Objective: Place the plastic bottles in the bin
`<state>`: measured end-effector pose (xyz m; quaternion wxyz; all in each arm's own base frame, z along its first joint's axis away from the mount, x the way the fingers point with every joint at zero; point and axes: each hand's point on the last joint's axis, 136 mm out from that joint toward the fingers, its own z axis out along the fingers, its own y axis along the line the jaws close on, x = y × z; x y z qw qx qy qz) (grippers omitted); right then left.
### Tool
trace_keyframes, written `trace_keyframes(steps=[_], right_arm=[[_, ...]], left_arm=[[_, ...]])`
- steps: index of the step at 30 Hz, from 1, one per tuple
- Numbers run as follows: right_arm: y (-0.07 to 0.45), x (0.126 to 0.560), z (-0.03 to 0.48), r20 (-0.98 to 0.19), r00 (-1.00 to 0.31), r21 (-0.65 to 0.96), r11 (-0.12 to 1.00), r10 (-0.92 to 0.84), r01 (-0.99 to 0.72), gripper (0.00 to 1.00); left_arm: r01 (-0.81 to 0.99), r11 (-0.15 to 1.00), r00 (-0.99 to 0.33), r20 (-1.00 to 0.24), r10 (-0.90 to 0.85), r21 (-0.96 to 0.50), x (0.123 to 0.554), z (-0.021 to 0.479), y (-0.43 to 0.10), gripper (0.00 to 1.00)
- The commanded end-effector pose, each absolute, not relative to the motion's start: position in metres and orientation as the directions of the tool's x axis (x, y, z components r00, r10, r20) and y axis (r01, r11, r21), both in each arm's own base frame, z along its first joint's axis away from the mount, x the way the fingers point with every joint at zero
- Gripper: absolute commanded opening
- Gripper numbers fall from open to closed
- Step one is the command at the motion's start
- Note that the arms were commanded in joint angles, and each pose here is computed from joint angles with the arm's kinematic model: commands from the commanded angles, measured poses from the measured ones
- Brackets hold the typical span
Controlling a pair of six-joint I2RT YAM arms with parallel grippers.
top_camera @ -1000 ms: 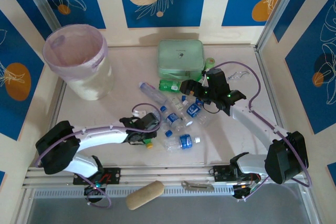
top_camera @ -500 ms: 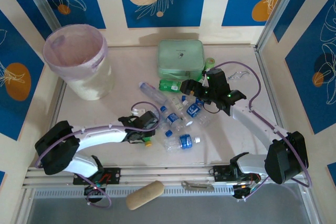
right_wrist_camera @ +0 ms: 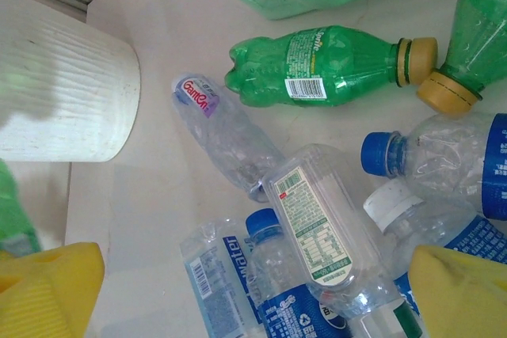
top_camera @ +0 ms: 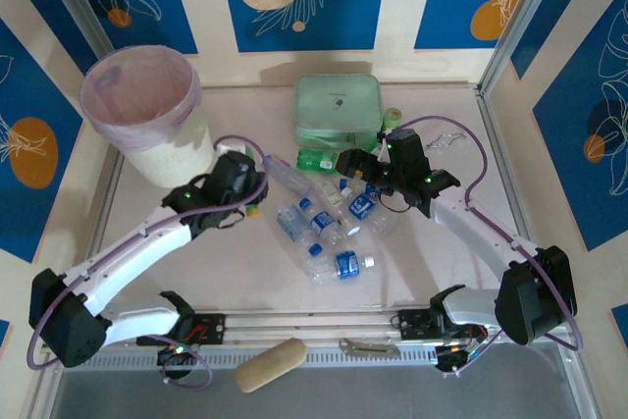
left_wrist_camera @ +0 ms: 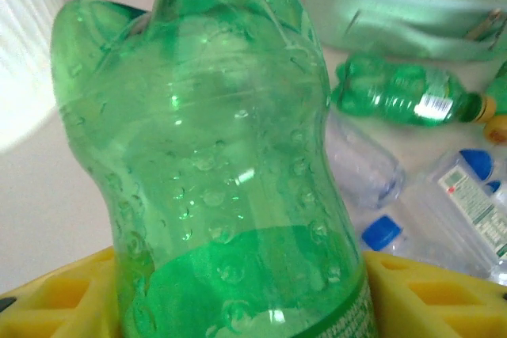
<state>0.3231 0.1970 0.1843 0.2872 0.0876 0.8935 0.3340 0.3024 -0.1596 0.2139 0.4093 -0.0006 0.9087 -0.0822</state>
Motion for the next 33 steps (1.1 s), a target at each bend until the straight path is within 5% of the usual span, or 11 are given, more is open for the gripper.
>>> trace_keyframes(steps=[1,16,33], right_arm=[[0.200,0.322,0.181,-0.435,-0.829,0.664,0.747,0.351,-0.032,0.99],[0.200,0.322,0.189,-0.451,-0.825,0.659,0.751,0.340,-0.051,0.99],[0.186,0.319,0.195,-0.468,-0.808,0.651,0.758,0.357,-0.041,0.99]], left_arm=[[0.199,0.979,-0.594,-0.801,0.077,-0.053,0.321,0.262,-0.160,0.50],[0.061,0.997,-0.379,-0.923,0.061,0.041,0.435,0.414,-0.067,0.50],[-0.295,0.947,-0.388,-0.890,-0.240,-0.127,0.501,0.378,0.091,0.47]])
